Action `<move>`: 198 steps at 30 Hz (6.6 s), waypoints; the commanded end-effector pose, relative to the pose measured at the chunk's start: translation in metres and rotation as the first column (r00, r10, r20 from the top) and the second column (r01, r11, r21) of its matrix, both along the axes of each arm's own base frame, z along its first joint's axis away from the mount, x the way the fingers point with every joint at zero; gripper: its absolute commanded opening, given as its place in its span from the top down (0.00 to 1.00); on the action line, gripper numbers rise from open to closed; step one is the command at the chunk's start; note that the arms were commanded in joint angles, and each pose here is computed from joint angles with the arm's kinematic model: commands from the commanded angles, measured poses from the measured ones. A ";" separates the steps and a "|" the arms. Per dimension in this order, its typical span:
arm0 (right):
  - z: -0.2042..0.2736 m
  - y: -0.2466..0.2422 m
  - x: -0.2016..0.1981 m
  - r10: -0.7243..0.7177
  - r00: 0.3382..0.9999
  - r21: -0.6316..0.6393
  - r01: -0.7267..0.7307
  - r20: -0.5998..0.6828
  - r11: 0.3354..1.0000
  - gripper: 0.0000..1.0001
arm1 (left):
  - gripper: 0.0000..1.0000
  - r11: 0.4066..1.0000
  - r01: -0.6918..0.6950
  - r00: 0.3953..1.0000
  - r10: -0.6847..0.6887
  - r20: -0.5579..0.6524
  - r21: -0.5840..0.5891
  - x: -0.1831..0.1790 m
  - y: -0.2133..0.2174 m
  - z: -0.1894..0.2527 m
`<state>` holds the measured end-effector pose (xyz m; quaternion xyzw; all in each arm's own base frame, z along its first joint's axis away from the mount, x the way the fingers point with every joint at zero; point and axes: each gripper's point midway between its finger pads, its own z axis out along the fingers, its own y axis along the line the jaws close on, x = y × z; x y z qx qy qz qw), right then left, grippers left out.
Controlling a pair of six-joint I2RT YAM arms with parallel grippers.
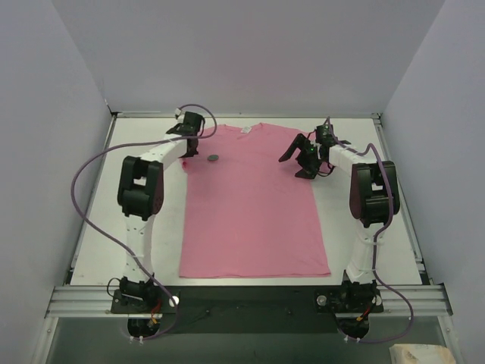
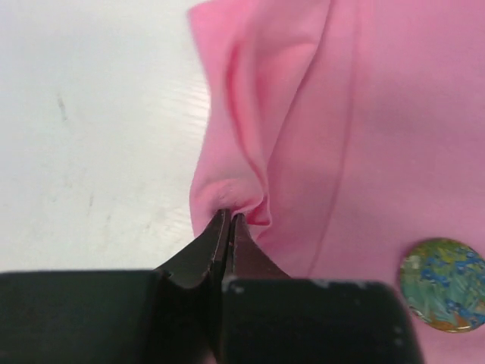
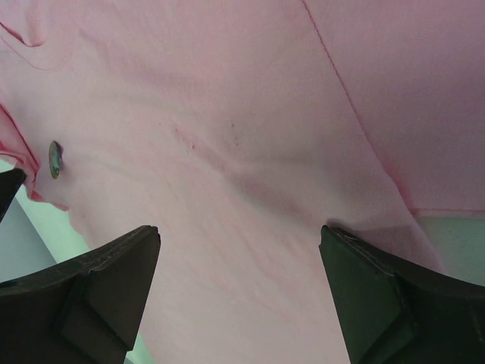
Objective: Pin the brooch onto the clothing
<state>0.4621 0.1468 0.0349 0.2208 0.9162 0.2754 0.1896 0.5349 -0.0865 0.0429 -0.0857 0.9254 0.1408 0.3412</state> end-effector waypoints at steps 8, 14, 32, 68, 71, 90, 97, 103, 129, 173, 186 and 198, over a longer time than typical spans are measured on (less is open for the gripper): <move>-0.005 -0.003 -0.012 -0.002 0.999 -0.011 0.001 -0.037 1.000 0.09 | 1.00 0.922 -0.170 0.956 0.239 0.168 -0.347 -0.007 0.064 0.034; -0.003 -0.003 -0.012 -0.002 1.000 -0.014 0.002 -0.031 1.000 0.09 | 0.95 0.895 -0.221 0.950 0.288 0.124 -0.387 -0.021 0.072 0.018; 0.023 0.002 -0.005 0.007 1.000 0.003 -0.007 0.027 1.000 0.09 | 0.23 0.890 -0.198 0.919 0.314 0.237 -0.411 -0.073 0.075 0.050; 0.009 -0.096 0.068 -0.234 0.971 -0.108 0.238 0.050 0.965 1.00 | 1.00 0.964 0.018 0.990 0.019 0.136 -0.267 -0.008 0.013 0.017; -0.003 -0.100 0.066 -0.249 0.968 -0.125 0.249 0.018 0.960 1.00 | 1.00 0.967 0.000 0.992 0.032 0.120 -0.254 -0.009 0.020 0.012; -0.032 -0.137 0.045 -0.389 0.917 -0.179 0.370 -0.085 0.912 1.00 | 1.00 0.969 -0.136 0.991 0.130 -0.039 -0.206 -0.016 0.048 -0.014; -0.037 -0.147 0.030 -0.419 0.901 -0.195 0.393 -0.111 0.899 1.00 | 1.00 0.967 -0.151 0.988 0.144 -0.051 -0.203 -0.016 0.054 -0.016; -0.044 -0.154 0.020 -0.439 0.887 -0.193 0.411 -0.140 0.891 1.00 | 1.00 0.970 -0.159 0.986 0.147 -0.076 -0.183 -0.006 0.056 -0.020; 0.022 -0.141 0.036 -0.376 0.926 -0.169 0.376 0.030 0.911 1.00 | 0.90 0.973 -0.043 0.992 0.069 0.108 -0.226 0.003 0.034 0.060; 0.313 -0.082 -0.142 0.009 0.495 -0.167 0.276 0.869 0.947 0.00 | 0.03 0.821 0.479 0.714 -0.157 0.682 -0.312 -0.177 -0.028 0.277; 0.216 -0.091 -0.130 0.056 0.742 -0.390 0.286 0.669 0.875 0.00 | 0.03 0.901 0.356 0.811 -0.167 0.561 -0.246 -0.168 -0.005 0.233; 0.107 -0.094 -0.135 0.048 0.900 -0.498 0.195 0.434 0.845 0.00 | 0.03 0.946 0.213 0.920 -0.108 0.378 -0.246 -0.163 0.009 0.133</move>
